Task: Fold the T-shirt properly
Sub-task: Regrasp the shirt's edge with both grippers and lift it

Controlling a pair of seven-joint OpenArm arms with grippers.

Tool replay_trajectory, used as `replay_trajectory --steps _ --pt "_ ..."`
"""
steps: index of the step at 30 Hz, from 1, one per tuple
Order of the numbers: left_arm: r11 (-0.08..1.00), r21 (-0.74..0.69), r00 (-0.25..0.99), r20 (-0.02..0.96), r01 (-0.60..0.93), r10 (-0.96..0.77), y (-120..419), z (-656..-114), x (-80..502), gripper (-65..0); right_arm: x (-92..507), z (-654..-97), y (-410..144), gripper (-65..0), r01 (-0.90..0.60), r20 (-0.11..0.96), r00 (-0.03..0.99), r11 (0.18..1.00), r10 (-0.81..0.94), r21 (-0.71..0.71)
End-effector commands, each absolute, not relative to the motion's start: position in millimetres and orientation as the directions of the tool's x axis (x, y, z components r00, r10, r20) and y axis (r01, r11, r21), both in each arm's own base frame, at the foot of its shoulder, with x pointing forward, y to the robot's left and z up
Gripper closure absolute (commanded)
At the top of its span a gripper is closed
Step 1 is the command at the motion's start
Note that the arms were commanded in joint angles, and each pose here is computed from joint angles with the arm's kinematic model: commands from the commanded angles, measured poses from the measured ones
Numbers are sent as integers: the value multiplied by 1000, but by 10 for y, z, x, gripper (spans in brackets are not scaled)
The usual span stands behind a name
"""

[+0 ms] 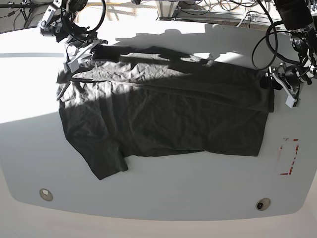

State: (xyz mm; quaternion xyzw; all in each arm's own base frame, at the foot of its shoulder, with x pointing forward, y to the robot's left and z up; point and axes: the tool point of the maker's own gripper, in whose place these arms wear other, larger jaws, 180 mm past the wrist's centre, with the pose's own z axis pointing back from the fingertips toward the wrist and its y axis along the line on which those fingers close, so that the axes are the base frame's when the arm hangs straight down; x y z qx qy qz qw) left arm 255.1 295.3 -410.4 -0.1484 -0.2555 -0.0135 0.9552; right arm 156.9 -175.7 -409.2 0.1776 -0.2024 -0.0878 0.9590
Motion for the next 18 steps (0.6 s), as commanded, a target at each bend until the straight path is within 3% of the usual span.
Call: replay_trajectory --steps 1,3,7,12,18 --pt "967 -239 917 400 89 14 3036 -4224 2327 -294 1625 -4014 -1782 0 85 390 889 924 -239 373" --pt "967 -239 918 397 89 14 3036 -4232 2314 -229 1631 -4003 -1784 0 83 394 888 925 -238 371" --pt "967 -238 918 396 90 12 3034 -4234 2313 -15 1667 -3943 -1793 0 72 415 881 930 -229 360" --pt "969 -227 909 418 101 4 3037 -4167 2367 -12 1728 -3814 -1811 0 50 456 865 941 -209 335" --pt "970 -137 844 527 200 -100 2956 -3774 2589 -11 1648 -3812 -1815 0 50 448 871 945 -200 324"
